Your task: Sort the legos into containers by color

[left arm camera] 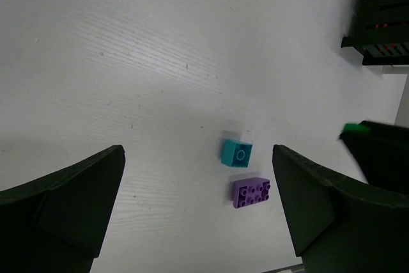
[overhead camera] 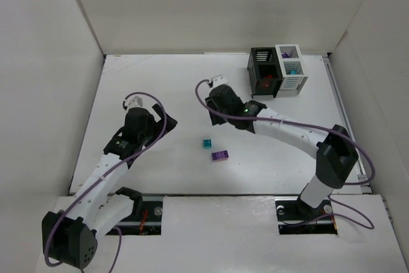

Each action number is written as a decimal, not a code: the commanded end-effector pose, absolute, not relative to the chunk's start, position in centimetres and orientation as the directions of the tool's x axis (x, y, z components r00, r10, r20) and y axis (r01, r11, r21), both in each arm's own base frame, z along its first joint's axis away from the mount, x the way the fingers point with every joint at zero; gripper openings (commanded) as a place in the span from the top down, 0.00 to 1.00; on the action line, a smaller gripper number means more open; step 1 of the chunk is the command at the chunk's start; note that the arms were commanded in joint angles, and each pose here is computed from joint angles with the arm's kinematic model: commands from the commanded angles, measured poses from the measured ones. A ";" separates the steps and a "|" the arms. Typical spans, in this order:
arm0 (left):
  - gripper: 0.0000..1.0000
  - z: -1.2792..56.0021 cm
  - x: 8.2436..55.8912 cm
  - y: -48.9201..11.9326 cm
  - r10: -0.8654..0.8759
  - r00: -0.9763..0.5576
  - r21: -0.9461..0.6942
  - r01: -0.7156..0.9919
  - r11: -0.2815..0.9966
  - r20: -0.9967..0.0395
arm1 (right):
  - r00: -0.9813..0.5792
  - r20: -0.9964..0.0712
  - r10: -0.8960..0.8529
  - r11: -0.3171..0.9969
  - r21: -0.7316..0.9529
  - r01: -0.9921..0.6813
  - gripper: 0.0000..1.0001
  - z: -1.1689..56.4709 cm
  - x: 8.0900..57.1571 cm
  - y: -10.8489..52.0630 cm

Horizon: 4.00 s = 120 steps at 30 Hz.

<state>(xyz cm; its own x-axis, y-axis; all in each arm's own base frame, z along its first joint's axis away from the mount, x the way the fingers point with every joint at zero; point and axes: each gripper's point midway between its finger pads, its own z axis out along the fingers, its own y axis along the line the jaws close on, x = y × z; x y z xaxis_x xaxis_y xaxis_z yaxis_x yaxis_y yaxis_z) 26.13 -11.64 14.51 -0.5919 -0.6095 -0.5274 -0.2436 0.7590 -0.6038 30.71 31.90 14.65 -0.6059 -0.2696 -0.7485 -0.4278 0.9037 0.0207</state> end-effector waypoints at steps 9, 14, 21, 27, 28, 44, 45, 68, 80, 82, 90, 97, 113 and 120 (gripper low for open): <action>0.00 17.3 32.1 -14.4 -0.576 -0.586 -0.633 -0.134 0.763 -0.570 | -0.498 -0.867 0.006 0.994 0.061 -0.095 0.60 24.3 48.6 18.7; 0.00 17.1 34.2 -15.2 -0.554 -0.601 -0.620 -0.120 0.775 -0.576 | -0.471 -0.879 0.076 0.997 0.080 0.010 0.61 24.9 55.0 13.6; 0.00 17.2 36.5 -16.4 -0.522 -0.621 -0.614 -0.082 0.785 -0.585 | -0.449 -0.887 0.106 0.994 0.078 0.081 0.60 24.0 60.4 10.3; 0.00 16.9 37.9 -17.6 -0.492 -0.647 -0.605 -0.059 0.794 -0.582 | -0.443 -0.891 0.101 0.993 0.066 0.094 0.42 23.3 62.5 8.7; 0.00 17.4 38.1 -17.7 -0.494 -0.642 -0.609 -0.053 0.792 -0.587 | -0.443 -0.891 0.101 0.993 0.066 0.094 0.41 23.3 62.5 8.7; 0.00 16.5 33.1 -16.0 -0.507 -0.646 -0.607 -0.084 0.790 -0.571 | -0.422 -0.884 -0.202 0.930 -0.039 -0.365 0.32 24.9 48.3 20.6; 0.00 16.3 32.6 -15.7 -0.516 -0.641 -0.607 -0.098 0.789 -0.568 | -0.464 -0.849 -0.254 0.901 -0.032 -0.433 0.32 21.5 45.4 22.8; 0.00 17.6 21.4 -12.1 -0.574 -0.595 -0.662 -0.092 0.743 -0.562 | -0.745 -0.667 0.013 0.977 0.167 -0.133 0.10 7.1 25.2 35.9; 0.00 17.8 20.9 -12.1 -0.584 -0.587 -0.679 -0.077 0.730 -0.561 | -0.728 -0.685 -0.021 0.988 0.096 -0.119 0.09 5.5 26.4 36.3; 0.00 18.0 20.9 -12.1 -0.586 -0.581 -0.682 -0.070 0.728 -0.565 | -0.728 -0.685 -0.021 0.988 0.096 -0.119 0.10 5.5 26.4 36.3; 0.00 18.4 20.7 -11.7 -0.599 -0.564 -0.685 -0.080 0.724 -0.568 | -0.728 -0.685 -0.032 0.988 0.087 -0.125 0.16 4.2 26.9 37.0; 0.00 18.7 20.9 -11.6 -0.602 -0.557 -0.682 -0.084 0.726 -0.572 | -0.737 -0.676 -0.012 0.992 0.082 -0.091 0.26 2.9 27.6 36.5; 0.00 18.7 22.9 -12.1 -0.602 -0.557 -0.676 -0.096 0.731 -0.572 | -0.718 -0.695 0.034 0.984 0.147 -0.096 0.69 7.8 27.5 35.3; 0.00 17.9 25.1 -13.5 -0.584 -0.588 -0.673 -0.088 0.735 -0.560 | -0.669 -0.738 0.082 0.976 0.194 -0.095 0.70 13.1 31.3 32.2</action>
